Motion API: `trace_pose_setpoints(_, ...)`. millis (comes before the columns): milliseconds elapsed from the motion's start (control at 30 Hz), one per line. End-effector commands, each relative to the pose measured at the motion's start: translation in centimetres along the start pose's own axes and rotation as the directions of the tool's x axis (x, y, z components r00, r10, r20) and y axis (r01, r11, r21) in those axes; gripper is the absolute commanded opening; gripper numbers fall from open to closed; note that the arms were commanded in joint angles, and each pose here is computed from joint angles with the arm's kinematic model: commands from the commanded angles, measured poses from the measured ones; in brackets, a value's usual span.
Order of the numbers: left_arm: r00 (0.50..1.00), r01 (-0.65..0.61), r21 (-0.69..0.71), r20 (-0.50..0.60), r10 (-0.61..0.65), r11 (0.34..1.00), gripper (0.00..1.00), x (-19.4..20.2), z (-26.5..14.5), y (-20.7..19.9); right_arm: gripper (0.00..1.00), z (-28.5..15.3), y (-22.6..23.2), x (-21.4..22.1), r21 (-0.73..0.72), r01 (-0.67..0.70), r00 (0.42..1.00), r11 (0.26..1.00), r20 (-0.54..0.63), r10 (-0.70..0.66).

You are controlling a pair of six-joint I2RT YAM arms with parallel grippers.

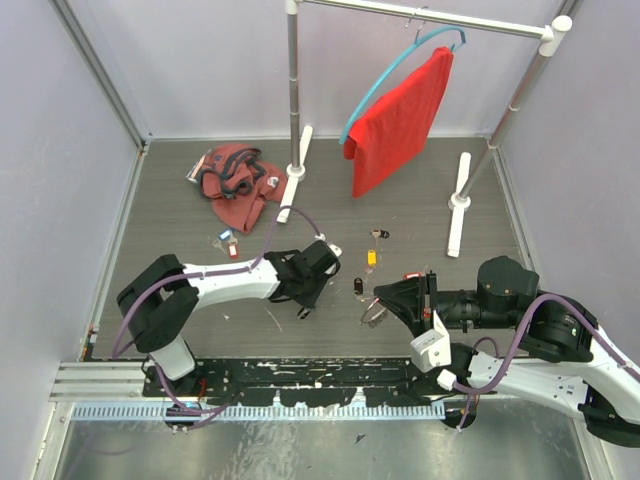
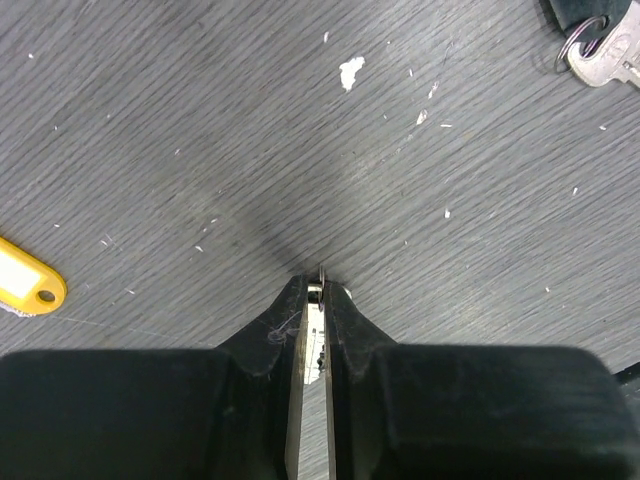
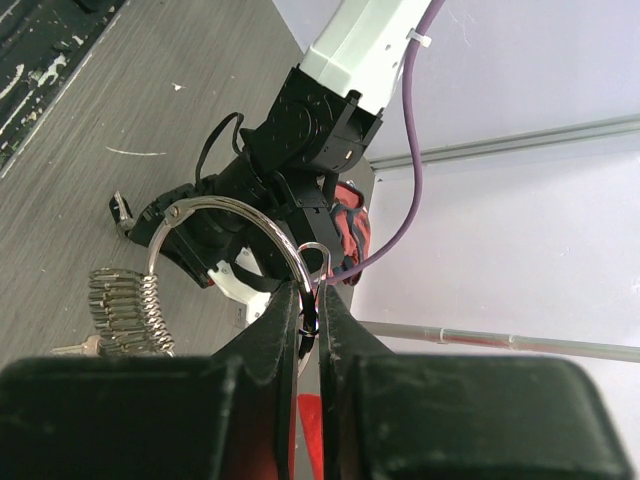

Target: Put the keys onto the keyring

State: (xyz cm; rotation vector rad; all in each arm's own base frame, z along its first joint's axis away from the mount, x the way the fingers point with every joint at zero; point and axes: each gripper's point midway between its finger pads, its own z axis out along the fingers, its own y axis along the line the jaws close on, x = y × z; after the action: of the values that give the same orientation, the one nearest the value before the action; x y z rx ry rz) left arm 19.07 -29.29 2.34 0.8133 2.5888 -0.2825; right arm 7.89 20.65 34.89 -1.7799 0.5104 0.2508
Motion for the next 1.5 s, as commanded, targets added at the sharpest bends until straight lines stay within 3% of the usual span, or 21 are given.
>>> trace_pose_setpoints(0, 0.999, -0.010, 0.014, 0.031, 0.009, 1.000, 0.18, -1.6, -0.1, -0.7, 0.01, -0.1, -1.4, -0.6, 0.042, 0.015, 1.000, 0.999, 0.016, -0.016)
trace_pose_setpoints(233, 0.999, -0.013, 0.017, 0.032, 0.012, 1.000, 0.01, -1.6, -0.4, -0.8, 0.01, -0.2, -1.3, -0.5, 0.043, 0.018, 1.000, 0.999, 0.013, -0.019)
trace_pose_setpoints(333, 0.998, -0.011, 0.017, 0.058, 0.010, 1.000, 0.00, -2.1, -1.7, -0.6, 0.01, -0.5, -1.4, -0.6, 0.046, 0.025, 1.000, 0.999, 0.009, -0.025)
trace_pose_setpoints(600, 0.960, -0.054, 0.134, 0.281, 0.014, 0.989, 0.00, -5.2, -8.6, -1.6, 0.01, -0.9, -1.5, -0.9, 0.050, 0.019, 1.000, 0.999, 0.016, -0.020)
trace_pose_setpoints(933, 0.792, -0.301, 0.299, 0.608, 0.063, 0.905, 0.00, -8.5, -20.4, -4.5, 0.01, -0.9, -1.8, -2.7, 0.022, -0.032, 0.995, 0.999, 0.094, 0.030)
trace_pose_setpoints(1200, 0.693, -0.415, 0.280, 0.714, 0.102, 0.866, 0.00, -9.9, -26.5, -4.9, 0.01, -0.8, -2.6, -4.8, -0.007, -0.078, 0.981, 0.997, 0.180, 0.078)
trace_pose_setpoints(1300, 0.634, -0.537, 0.282, 0.757, 0.160, 0.795, 0.00, -9.9, -28.2, -6.4, 0.01, -0.4, -2.5, -5.5, -0.041, -0.109, 0.970, 0.993, 0.214, 0.115)
trace_pose_setpoints(1467, 0.547, -0.632, 0.258, 0.817, 0.185, 0.731, 0.00, -10.9, -31.5, -7.6, 0.01, 0.5, -2.2, -6.1, -0.107, -0.134, 0.958, 0.985, 0.242, 0.156)
